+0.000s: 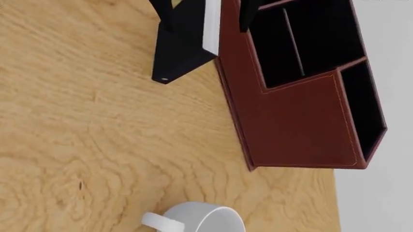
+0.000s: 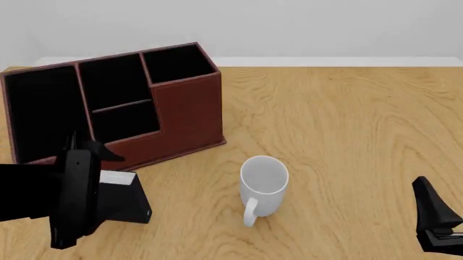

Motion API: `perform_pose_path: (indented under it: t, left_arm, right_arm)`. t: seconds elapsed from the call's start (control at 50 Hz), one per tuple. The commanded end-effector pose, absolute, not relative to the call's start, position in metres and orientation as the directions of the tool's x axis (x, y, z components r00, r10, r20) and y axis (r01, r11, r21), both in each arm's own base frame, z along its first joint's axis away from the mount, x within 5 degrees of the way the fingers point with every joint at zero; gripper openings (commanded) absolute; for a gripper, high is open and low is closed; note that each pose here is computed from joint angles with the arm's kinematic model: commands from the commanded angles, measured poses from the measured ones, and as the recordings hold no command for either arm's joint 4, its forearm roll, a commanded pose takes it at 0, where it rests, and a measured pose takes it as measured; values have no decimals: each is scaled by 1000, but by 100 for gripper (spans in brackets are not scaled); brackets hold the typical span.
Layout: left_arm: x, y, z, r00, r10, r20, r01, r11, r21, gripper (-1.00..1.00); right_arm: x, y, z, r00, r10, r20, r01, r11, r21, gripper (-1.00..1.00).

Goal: Pick up the book and place it in the front compartment of the caddy.

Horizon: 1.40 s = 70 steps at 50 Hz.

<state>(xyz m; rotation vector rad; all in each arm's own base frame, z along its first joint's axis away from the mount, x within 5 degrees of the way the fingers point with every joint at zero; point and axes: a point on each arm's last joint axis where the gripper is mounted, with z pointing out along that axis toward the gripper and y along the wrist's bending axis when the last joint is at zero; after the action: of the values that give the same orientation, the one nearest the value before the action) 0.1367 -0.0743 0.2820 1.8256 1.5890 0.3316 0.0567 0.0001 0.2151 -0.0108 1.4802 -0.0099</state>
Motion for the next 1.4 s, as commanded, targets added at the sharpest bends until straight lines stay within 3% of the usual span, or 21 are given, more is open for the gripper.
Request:
perform_pose_path:
  t: [0.02,1.4]
  left_arm:
    - [137,-74,276,203,947,-247,775,-2,632,100]
    - [158,-71,235,111,960,-258,791,72,608,100]
  right_arm:
    - [57,0,215,90,-13,-996,0,1000,-13,100]
    - [57,0,215,90,-13,-996,0,1000,-13,100]
